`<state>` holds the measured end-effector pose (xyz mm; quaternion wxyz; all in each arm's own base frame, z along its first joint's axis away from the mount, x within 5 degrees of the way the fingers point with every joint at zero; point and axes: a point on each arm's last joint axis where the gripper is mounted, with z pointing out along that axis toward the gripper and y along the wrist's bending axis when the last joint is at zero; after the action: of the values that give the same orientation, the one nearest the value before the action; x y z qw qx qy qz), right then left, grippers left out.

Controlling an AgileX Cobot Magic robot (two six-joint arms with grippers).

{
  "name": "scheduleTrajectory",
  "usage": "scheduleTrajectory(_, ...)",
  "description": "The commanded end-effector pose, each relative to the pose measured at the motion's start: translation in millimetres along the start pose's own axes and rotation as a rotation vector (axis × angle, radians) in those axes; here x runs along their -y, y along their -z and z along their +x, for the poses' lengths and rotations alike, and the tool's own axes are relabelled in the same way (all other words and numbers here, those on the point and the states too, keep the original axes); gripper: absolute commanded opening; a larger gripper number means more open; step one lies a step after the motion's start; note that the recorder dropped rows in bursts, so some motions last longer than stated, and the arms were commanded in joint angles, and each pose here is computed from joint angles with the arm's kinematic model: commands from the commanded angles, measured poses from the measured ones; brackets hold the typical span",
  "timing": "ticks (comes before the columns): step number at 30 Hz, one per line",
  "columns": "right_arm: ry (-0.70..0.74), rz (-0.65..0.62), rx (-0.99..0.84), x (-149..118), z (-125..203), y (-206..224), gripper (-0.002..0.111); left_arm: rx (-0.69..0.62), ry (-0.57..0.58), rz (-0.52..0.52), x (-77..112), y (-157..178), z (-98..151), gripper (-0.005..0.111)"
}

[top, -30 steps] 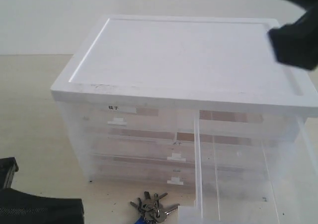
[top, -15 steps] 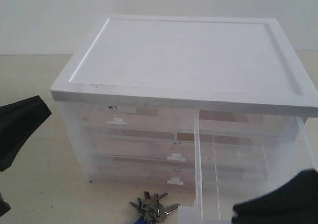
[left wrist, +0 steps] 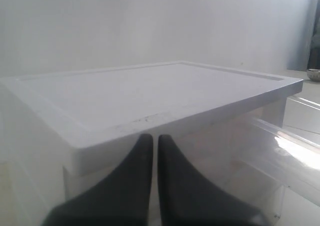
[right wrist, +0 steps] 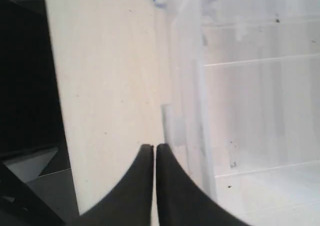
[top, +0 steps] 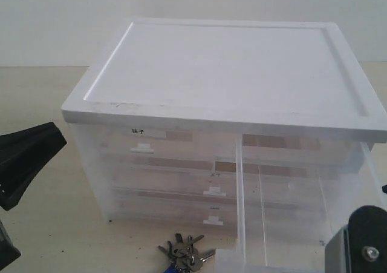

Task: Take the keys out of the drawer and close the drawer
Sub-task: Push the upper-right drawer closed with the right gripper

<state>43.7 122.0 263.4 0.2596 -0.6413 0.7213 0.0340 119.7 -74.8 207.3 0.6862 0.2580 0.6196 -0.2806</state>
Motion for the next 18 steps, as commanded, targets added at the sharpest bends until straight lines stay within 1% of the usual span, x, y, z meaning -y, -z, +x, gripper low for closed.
scheduleTrajectory(1,0.007,0.073,0.035,6,-5,-2,0.000,0.005,-0.009,0.015,0.8,-1,-1,0.005)
scheduleTrajectory(4,0.005,0.123,0.015,11,-3,-1,0.000,-0.004,-0.009,0.012,0.4,-1,0,0.005)
scheduleTrajectory(8,-0.012,0.228,-0.033,20,1,0,0.000,-0.004,-0.009,0.012,0.4,-1,0,0.005)
scheduleTrajectory(13,-0.023,0.235,-0.006,21,-1,2,0.000,-0.005,-0.010,0.014,0.6,-1,0,0.005)
scheduleTrajectory(15,-0.031,0.265,-0.003,24,-2,3,0.000,-0.005,-0.010,0.014,0.6,-1,0,0.005)
scheduleTrajectory(18,-0.081,0.344,0.015,31,-2,5,0.000,-0.005,-0.010,0.014,0.6,-1,0,0.005)
